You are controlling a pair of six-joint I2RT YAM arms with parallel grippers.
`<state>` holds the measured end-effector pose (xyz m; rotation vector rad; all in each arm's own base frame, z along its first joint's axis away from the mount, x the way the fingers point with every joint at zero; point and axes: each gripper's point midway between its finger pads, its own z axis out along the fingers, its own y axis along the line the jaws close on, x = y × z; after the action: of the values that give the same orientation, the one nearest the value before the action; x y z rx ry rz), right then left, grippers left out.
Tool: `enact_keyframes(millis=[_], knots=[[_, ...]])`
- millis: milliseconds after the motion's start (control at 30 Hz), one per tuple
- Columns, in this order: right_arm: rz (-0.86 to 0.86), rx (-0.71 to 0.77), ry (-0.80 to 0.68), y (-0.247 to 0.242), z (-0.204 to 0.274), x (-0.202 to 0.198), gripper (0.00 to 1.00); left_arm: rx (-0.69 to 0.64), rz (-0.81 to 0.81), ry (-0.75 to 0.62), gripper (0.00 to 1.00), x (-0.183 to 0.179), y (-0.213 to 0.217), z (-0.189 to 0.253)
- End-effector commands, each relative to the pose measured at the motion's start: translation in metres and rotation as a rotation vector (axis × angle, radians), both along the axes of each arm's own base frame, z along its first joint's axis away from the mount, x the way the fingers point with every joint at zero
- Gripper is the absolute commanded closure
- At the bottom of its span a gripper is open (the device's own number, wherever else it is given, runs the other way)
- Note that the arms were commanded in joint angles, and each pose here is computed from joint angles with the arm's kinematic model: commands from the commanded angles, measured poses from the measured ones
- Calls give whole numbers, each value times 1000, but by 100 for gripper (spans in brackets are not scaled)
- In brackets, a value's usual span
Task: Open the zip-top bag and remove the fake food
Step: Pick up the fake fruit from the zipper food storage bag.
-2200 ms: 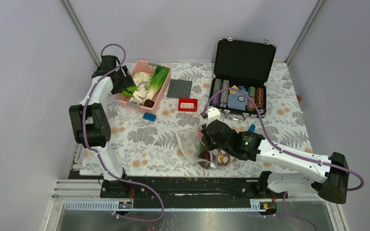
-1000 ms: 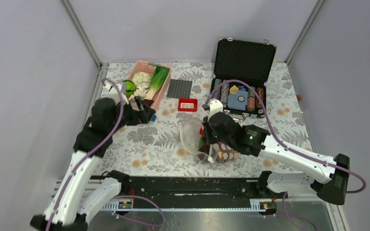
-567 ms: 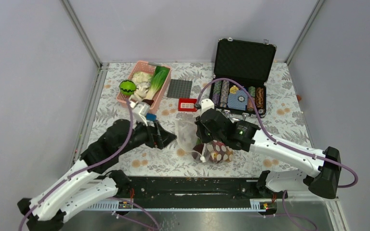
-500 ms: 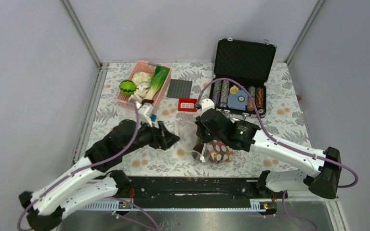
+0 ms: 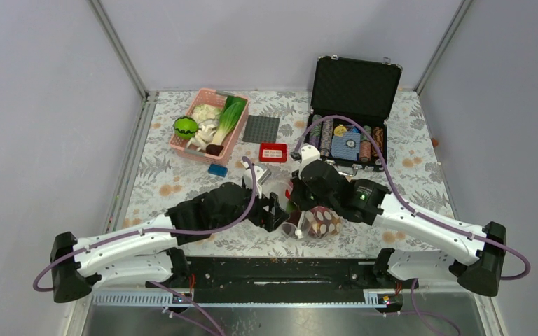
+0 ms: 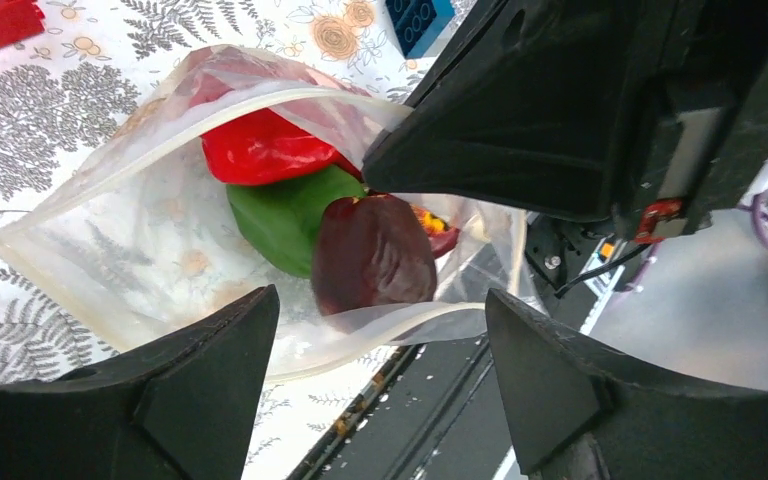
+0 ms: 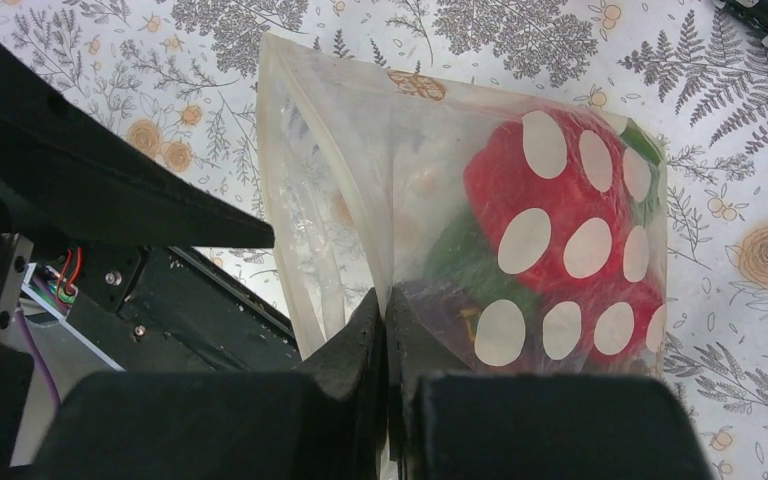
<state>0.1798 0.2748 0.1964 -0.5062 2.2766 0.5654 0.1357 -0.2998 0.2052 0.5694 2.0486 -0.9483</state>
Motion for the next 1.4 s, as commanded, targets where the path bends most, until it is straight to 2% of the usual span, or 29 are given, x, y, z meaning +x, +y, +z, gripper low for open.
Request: enact_keyframes(millis=[0,300,667,1067,1200,1367], knots=[[-1,19,6,-6,11,-3,100,-45,-15,-143,22,13,-10,13],[-8,3,28,-9,3,-6,100,-45,-99,-161,11,10,-32,-7],[-12,65,31,0,16,-4,100,-118,-115,-92,6,-2,-42,-33],[76,83,79,14,15,-15,100,-184,-100,-99,3,1,-51,-27],[80,94,77,11,15,-18,100,-154,-19,-65,3,12,-49,-41],[65,106,59,10,20,-15,100,-158,-58,-13,3,4,-61,-53]])
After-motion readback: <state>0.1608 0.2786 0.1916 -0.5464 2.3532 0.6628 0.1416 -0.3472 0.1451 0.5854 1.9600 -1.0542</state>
